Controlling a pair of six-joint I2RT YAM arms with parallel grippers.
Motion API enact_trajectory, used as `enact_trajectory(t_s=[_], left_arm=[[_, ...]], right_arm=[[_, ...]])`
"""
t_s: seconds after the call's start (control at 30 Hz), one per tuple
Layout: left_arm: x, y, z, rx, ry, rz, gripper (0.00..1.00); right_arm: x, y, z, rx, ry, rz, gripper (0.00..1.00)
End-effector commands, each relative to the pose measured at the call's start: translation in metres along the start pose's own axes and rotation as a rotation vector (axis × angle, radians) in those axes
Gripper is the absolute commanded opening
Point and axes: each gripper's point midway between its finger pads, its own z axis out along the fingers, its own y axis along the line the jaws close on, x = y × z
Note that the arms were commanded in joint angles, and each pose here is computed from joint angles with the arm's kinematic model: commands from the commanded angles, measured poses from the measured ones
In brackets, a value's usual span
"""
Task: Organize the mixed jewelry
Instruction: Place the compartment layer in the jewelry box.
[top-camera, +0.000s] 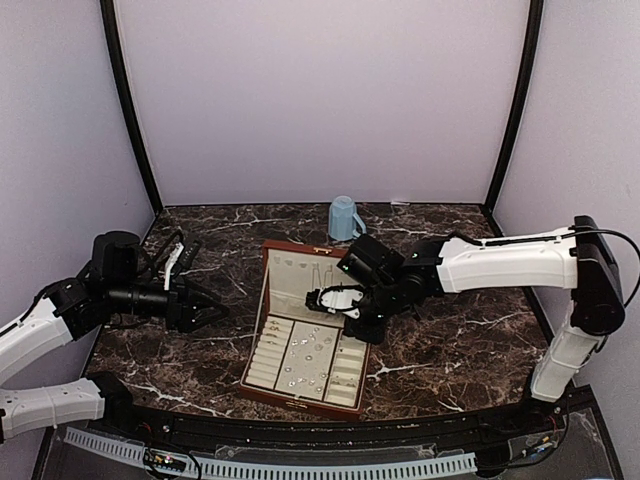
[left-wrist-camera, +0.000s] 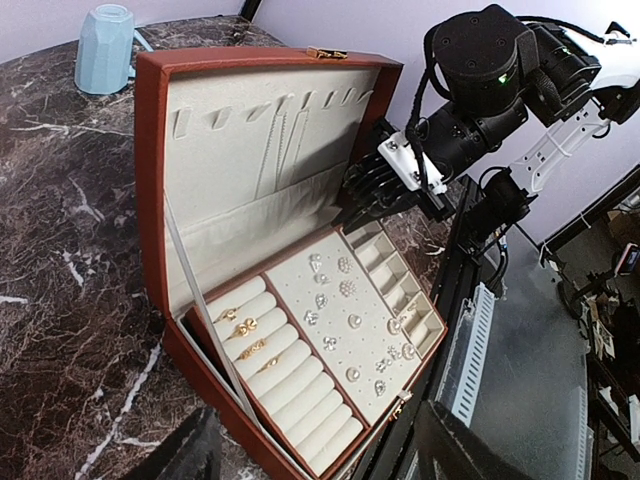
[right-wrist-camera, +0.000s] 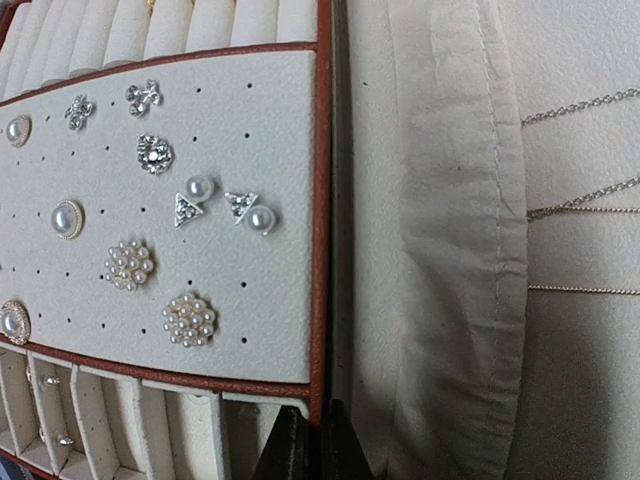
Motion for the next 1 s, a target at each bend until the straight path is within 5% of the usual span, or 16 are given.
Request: enact_trajectory(t_s=[0.0,0.23,0.53,0.97], left_arm=[[0.004,0.001,0.002,0.015,0.003,0.008,0.69],[0.004,0.001,0.003,0.013,0.008,0.007,0.69],[0.004,0.001,0.003,0.015,0.007,0.006,0.69],[-0.003,0.006,-0.003,-0.040,-0.027,0.023,0.69]], right_arm=[[-0.008,0.022,-0.005,-0.095,-0.044,-0.020,0.00],[-0.007,0.010,-0.005,-0.028,-0.018,0.016,0.00],[-0.006,-0.005,-0.012,0.057,-0.003,0.052,0.18],[-0.021,-0.010,-0.042,0.091,-0.092,0.135,0.29]])
